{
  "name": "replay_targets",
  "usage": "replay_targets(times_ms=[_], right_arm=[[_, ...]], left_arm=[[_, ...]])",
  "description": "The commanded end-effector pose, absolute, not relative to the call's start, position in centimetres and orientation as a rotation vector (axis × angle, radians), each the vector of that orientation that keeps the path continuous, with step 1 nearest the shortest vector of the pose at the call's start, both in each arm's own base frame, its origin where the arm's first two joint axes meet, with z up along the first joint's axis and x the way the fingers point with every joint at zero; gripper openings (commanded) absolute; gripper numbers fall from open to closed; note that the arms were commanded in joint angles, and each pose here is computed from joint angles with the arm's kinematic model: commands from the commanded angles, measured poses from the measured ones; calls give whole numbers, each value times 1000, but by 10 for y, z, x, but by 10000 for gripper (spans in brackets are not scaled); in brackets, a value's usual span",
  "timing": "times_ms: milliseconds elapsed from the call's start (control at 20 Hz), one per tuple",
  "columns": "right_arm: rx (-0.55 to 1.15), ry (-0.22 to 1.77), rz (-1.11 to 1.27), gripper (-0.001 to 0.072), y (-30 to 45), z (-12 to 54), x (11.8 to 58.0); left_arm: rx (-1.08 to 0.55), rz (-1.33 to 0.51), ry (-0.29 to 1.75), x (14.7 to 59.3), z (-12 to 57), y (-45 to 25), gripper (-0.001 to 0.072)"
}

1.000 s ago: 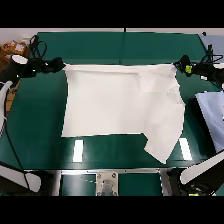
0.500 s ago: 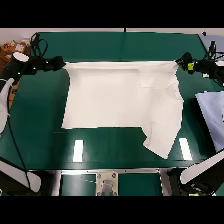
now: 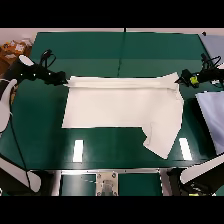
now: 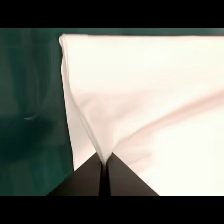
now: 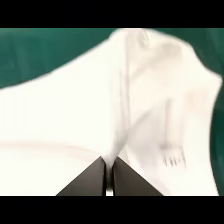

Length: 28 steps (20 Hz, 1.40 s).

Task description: Fold the shirts.

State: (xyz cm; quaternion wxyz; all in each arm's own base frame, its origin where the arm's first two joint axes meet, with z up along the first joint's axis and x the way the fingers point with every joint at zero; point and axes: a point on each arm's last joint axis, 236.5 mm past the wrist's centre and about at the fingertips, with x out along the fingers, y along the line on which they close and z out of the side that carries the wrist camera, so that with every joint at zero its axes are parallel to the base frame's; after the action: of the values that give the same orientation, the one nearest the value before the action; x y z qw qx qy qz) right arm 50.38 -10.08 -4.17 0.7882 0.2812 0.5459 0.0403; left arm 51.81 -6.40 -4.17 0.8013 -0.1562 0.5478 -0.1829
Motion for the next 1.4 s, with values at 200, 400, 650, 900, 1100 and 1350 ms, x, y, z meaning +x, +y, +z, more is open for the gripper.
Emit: replay_targets(times_ms=[200, 400, 650, 900, 1100, 1350], right_arm=[[569, 1302, 10, 18, -105, -79, 463], [589, 1279, -5, 398, -109, -71, 470], [658, 1347, 0, 20, -127, -34, 437], [711, 1366, -26, 19, -119, -6, 389], [812, 1364, -138, 18, -104, 5, 315], [947, 1420, -327, 185, -71, -24, 209]], left_arm=[[-366, -411, 1328, 489, -65, -70, 19], [-416, -440, 1388, 476, -58, -79, 476], [-437, -484, 1612, 428, -36, -83, 529], [-443, -508, 1769, 391, -25, -82, 18], [-389, -443, 1683, 383, 2, -74, 16], [-381, -315, 1487, 311, 9, -72, 16]])
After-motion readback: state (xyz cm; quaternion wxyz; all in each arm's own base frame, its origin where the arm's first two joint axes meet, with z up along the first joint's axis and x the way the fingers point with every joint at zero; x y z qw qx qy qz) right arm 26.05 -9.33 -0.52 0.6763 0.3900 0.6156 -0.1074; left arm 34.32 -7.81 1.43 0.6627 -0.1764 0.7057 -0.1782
